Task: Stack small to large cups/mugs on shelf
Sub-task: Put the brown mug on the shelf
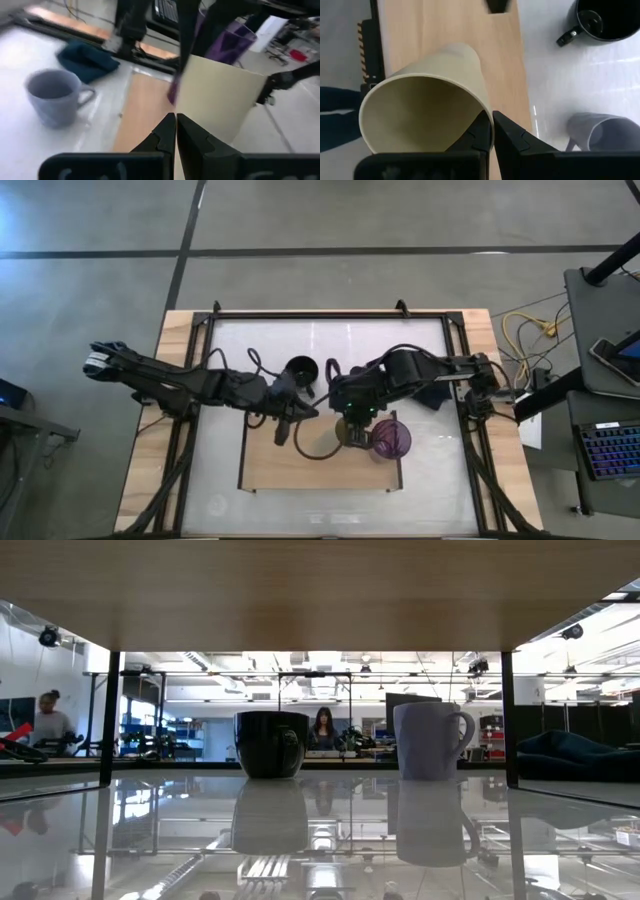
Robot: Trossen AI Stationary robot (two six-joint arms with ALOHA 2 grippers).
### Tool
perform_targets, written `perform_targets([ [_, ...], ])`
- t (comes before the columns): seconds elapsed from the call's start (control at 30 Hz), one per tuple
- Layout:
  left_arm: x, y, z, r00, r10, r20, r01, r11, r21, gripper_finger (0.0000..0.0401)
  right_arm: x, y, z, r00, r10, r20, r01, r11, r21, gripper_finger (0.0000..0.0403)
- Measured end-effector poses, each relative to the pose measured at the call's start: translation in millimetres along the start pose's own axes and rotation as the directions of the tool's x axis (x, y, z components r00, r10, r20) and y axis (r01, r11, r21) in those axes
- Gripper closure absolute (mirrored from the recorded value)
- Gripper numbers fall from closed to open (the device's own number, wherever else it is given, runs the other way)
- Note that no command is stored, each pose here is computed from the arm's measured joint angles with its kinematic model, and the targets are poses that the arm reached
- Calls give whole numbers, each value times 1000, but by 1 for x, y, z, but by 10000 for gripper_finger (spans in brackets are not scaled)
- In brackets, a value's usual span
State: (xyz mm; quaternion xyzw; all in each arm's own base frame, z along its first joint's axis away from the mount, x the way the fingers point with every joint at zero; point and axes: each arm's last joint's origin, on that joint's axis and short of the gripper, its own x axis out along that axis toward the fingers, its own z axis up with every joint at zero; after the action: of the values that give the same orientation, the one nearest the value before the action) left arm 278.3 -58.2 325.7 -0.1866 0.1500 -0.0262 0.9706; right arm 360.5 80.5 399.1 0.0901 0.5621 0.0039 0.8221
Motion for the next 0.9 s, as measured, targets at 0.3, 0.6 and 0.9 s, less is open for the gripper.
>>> perform_targets([
  [0.3,7,-6,-10,976,-179,-120,174,983,-51,401,-2,-5,1,999,-28,15,28,1000,2,394],
  [0.6,31,-1,-24,973,-147,-177,140,989,-53,401,-3,-6,1,1000,2,2,-2,1000,7,394],
  [0.9,43,0,-30,972,-143,-187,135,989,-52,401,-3,-4,0,999,46,-9,-46,999,6,394],
])
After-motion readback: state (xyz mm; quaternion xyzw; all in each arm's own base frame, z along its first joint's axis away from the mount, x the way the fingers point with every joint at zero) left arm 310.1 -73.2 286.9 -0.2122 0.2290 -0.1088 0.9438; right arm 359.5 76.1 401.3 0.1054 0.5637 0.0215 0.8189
